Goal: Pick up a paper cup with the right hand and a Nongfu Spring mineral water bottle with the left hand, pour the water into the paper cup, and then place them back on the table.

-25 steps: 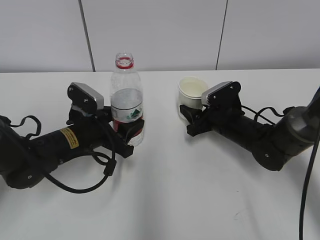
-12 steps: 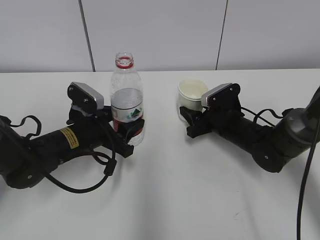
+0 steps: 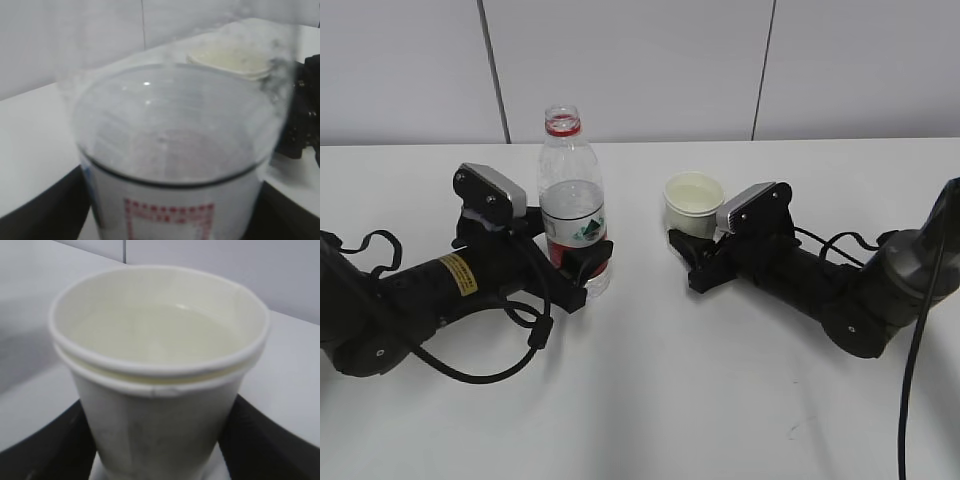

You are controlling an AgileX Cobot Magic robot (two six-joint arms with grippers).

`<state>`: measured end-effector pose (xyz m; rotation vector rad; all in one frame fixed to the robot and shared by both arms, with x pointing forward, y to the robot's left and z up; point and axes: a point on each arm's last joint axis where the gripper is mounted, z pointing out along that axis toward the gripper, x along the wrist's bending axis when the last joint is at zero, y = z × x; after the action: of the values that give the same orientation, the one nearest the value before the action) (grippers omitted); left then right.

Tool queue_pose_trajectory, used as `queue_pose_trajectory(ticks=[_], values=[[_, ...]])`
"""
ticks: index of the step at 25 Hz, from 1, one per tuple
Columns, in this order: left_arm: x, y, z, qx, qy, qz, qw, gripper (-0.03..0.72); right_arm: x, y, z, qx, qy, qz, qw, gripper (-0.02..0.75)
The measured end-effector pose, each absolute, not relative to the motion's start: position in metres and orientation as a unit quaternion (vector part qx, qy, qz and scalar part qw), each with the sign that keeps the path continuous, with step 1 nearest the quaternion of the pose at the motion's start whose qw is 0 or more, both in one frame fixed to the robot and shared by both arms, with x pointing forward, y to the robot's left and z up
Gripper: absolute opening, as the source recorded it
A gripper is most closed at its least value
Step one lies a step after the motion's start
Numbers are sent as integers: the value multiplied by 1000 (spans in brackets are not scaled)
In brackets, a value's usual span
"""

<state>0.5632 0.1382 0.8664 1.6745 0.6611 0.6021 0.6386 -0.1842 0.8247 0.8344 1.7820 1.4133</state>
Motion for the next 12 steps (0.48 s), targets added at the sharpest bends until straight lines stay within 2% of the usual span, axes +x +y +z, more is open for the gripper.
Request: queue_pose_trajectory(ticks=[6, 12], values=[[564, 139, 864, 723, 290, 256, 572, 568, 639, -183, 826, 315, 686, 553, 354, 631], [561, 141, 862, 725, 297, 254, 567, 573, 624, -190, 816, 347, 687, 538, 344, 644]])
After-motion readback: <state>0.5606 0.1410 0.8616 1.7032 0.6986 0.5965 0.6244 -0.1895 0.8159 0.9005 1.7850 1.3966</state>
